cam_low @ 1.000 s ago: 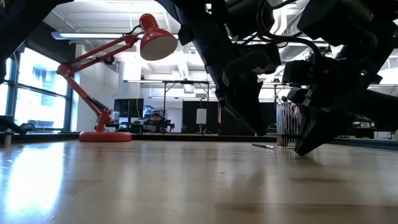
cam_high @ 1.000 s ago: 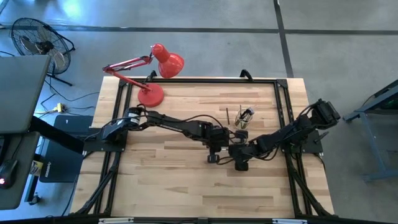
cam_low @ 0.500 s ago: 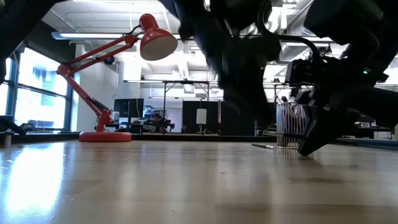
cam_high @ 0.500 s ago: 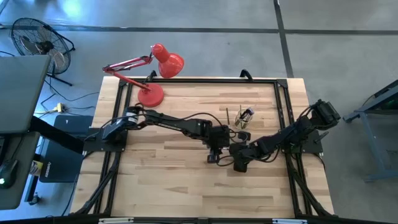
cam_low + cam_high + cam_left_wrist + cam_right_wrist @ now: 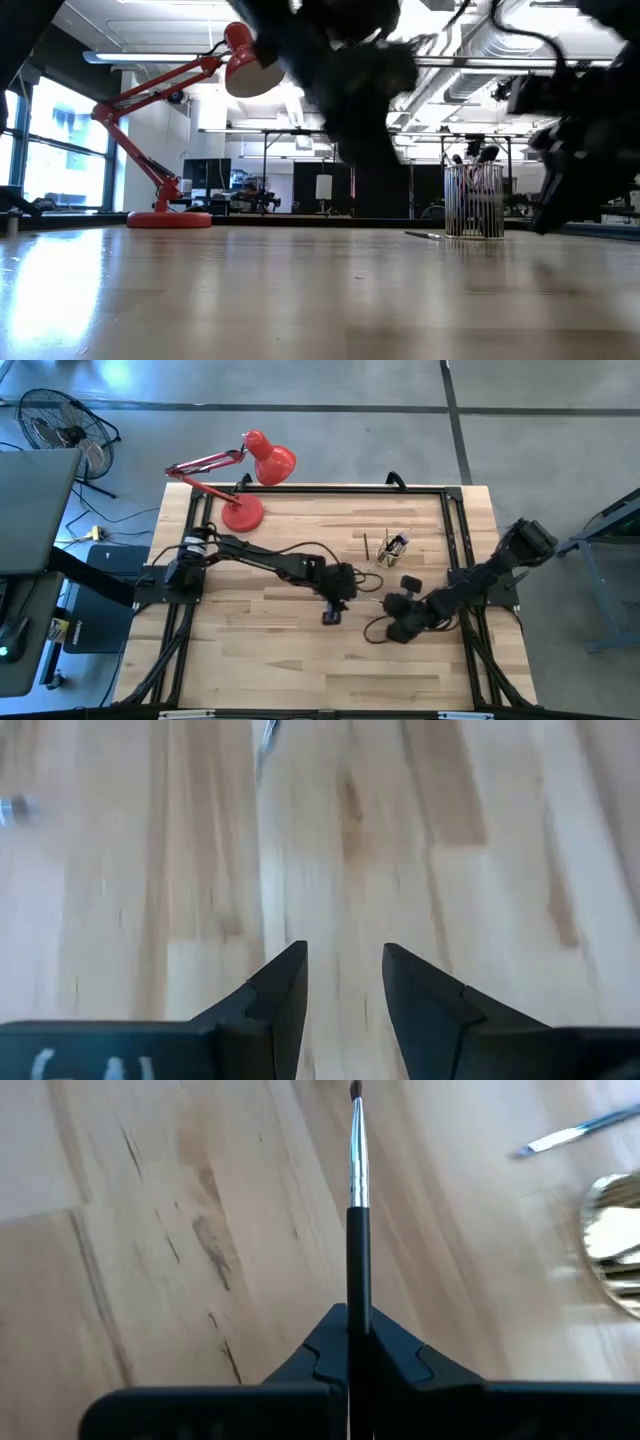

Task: Put items in baskets/containers
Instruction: Put the black brush into the gold holder

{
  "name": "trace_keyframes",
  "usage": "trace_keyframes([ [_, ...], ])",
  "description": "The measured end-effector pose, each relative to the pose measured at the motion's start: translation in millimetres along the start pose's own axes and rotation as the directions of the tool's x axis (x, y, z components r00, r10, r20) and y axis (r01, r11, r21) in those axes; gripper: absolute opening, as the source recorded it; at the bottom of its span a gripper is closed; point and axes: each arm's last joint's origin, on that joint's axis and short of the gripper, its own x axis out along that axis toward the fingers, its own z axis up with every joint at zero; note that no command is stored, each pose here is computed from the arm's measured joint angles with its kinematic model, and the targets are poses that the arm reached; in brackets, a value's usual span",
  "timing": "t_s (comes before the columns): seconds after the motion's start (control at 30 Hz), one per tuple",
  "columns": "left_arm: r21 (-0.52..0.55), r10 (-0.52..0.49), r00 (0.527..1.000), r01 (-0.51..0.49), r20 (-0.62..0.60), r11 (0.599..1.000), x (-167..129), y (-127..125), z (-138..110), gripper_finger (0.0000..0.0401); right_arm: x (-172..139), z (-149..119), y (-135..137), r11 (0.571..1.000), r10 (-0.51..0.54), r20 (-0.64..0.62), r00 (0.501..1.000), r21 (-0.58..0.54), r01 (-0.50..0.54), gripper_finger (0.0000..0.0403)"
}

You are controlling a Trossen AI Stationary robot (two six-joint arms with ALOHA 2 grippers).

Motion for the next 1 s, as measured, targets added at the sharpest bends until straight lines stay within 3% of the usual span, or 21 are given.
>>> trace_keyframes([
  [0.1,-0.015,-0.001,0.998,0.002,0.069,1.0,1,2,-4,0.013,-14,-5,-2,0.999,-0.035,0.039,0.999,0.031,0.034,0.0018],
  [0.17,-0.021,0.024,0.998,-0.023,0.051,1.0,-11,2,-11,0.0131,-22,-8,-5,0.997,-0.05,0.072,0.996,0.065,0.045,0.0017],
  [0.27,-0.014,0.046,0.988,-0.044,0.147,0.999,-22,2,-10,0.0131,-30,-14,-10,0.99,-0.045,0.147,0.988,0.14,0.024,0.0007],
  [0.37,-0.02,0.06,0.987,-0.058,0.15,0.998,-33,3,-27,0.0131,-36,-18,-17,0.972,-0.046,0.274,0.961,0.233,-0.02,0.0012],
  [0.6,-0.071,0.169,0.929,-0.154,0.329,0.986,-52,10,-42,0.0131,-35,-22,-38,0.916,-0.131,0.591,0.796,0.379,-0.131,0.0007],
  [0.8,-0.065,0.138,0.906,-0.123,0.4,0.99,-52,14,-41,0.0131,-25,-19,-69,0.835,-0.343,0.69,0.637,0.535,-0.131,0.001],
  [1.0,-0.06,0.148,0.896,-0.136,0.419,0.989,-54,21,-39,0.0131,-14,-13,-102,0.857,-0.392,0.72,0.572,0.512,-0.057,0.0009],
])
